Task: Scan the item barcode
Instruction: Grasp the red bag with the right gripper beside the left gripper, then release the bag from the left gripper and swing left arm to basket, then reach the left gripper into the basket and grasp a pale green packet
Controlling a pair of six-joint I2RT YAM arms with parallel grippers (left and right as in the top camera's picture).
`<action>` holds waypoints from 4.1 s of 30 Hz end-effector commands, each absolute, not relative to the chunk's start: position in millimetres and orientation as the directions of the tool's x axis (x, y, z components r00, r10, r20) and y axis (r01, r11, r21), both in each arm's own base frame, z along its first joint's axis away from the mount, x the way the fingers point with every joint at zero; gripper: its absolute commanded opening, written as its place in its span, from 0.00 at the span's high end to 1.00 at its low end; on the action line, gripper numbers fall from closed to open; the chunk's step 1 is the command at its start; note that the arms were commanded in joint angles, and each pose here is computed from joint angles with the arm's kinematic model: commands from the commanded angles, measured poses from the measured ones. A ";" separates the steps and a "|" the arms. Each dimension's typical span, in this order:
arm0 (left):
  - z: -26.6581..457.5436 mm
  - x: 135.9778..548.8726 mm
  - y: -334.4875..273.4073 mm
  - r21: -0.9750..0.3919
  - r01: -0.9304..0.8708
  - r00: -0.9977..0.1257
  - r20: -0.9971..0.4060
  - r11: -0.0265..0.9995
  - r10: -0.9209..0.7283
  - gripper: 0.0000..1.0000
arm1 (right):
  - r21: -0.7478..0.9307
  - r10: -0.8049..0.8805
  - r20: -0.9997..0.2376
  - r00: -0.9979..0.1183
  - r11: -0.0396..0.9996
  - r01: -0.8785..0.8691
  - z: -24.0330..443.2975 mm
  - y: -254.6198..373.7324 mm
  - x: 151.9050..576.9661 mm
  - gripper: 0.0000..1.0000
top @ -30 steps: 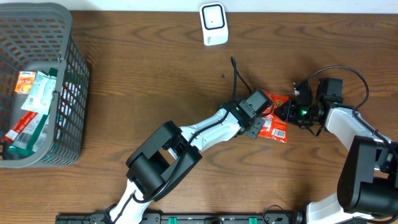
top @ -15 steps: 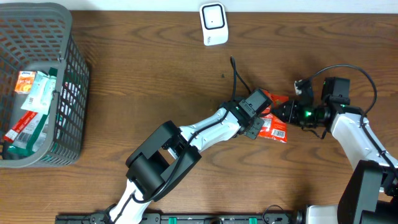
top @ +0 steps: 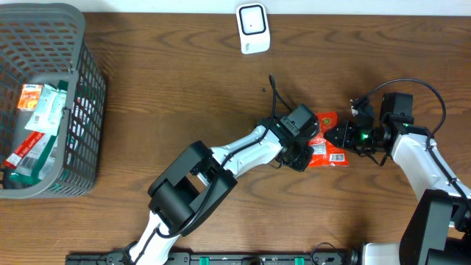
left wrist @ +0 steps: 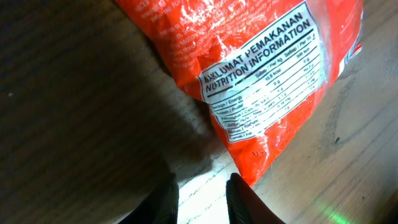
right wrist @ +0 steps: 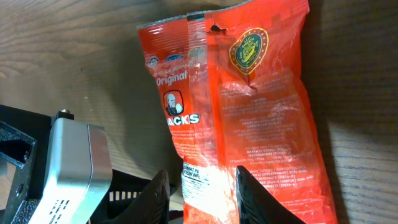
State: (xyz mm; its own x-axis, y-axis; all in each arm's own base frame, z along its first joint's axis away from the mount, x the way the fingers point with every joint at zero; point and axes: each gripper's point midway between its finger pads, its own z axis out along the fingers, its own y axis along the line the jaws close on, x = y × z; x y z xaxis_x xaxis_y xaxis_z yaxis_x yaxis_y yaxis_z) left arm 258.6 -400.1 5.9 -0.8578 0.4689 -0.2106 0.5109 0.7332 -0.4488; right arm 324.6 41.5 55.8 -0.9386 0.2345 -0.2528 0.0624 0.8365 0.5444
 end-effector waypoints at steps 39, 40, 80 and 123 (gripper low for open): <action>119.6 294.6 -324.6 -0.149 0.470 -0.825 -0.424 0.870 0.373 0.60 | 0.253 0.254 -0.374 -0.892 0.953 0.165 56.5 -11.9 326.4 0.01; 136.6 297.0 -313.6 -0.148 0.452 -0.830 -0.430 0.880 0.355 0.60 | 0.253 0.254 -0.374 -0.892 0.953 0.165 56.5 -11.9 326.4 0.01; 118.6 381.3 273.8 0.071 -0.684 -0.705 -0.319 0.726 -0.633 0.09 | 0.228 0.256 -0.393 -0.883 0.958 0.176 57.4 -17.4 330.1 0.01; 212.9 403.4 287.2 -0.061 -0.757 -0.496 -0.594 0.651 -0.633 0.93 | 0.228 0.256 -0.393 -0.883 0.958 0.176 57.3 -17.3 330.0 0.01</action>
State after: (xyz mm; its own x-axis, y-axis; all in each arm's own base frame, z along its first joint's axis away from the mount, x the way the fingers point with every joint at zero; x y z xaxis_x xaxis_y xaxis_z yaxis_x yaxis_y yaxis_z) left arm 411.3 286.9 129.3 -0.6538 -0.6127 -0.4440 -0.6925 0.7210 0.0247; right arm 325.4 -17.9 51.1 -0.8892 0.2662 -0.3721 0.1880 0.9540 0.2334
